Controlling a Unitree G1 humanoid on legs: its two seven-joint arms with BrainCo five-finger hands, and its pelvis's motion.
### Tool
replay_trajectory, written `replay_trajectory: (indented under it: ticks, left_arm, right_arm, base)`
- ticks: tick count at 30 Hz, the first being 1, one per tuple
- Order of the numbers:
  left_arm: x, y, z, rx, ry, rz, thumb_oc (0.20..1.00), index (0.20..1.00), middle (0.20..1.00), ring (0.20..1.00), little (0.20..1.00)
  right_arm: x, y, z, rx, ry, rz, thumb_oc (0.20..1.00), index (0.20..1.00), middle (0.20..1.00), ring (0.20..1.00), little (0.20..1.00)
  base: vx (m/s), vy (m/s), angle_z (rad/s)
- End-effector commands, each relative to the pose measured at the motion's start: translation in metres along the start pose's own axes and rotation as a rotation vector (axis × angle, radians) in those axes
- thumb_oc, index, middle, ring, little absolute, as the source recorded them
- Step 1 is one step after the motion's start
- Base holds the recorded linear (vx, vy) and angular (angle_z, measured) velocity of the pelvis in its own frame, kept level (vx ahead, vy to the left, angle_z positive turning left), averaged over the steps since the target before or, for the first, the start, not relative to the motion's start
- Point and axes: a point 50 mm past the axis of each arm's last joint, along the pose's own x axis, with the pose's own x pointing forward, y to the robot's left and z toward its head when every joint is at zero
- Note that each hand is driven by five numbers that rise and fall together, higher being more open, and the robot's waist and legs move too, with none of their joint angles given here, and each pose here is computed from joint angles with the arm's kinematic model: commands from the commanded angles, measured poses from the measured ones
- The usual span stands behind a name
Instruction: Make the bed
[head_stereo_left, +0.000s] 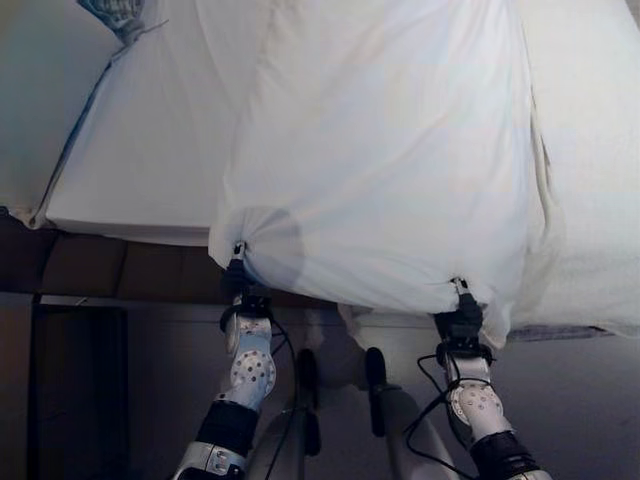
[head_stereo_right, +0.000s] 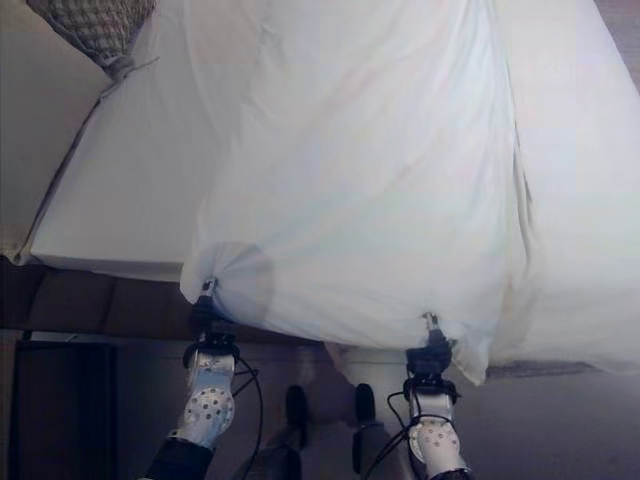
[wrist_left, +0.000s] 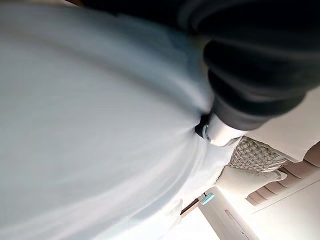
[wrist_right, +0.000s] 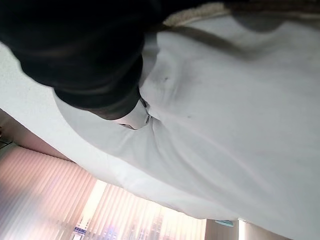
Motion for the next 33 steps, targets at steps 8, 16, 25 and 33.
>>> replay_trajectory:
  ticks: [8, 16, 25, 33]
  left_arm:
    - [0.0, -0.006, 0.051, -0.002, -0.264, -0.031, 0.2, 0.2, 0.2, 0.2, 0.2]
    - [0.007, 0.003, 0.059, 0.078, -0.289, 0.019, 0.2, 0.2, 0.2, 0.2, 0.2]
    - [0.007, 0.036, 0.028, 0.304, -0.168, 0.144, 0.2, 0.2, 0.2, 0.2, 0.2]
    - [0.013, 0.07, 0.003, 0.377, -0.075, 0.356, 0.2, 0.2, 0.2, 0.2, 0.2]
  right_arm:
    - [0.004, 0.007, 0.034, -0.083, -0.128, 0.048, 0.2, 0.2, 0.2, 0.2, 0.2]
    - [0.009, 0.001, 0.034, -0.152, -0.139, -0.019, 0.2, 0.2, 0.2, 0.2, 0.2]
    - [0.009, -0.04, 0.012, -0.369, 0.053, -0.185, 0.2, 0.2, 0.2, 0.2, 0.2]
    - [0.004, -0.064, -0.006, -0.556, 0.212, -0.276, 0.2, 0.2, 0.2, 0.2, 0.2]
  base:
    - [0.06, 0.043, -0.07]
    - [0.06, 0.491, -0.25]
    - [0.04, 0.5, -0.56]
    - [0.0, 0.001, -0.03]
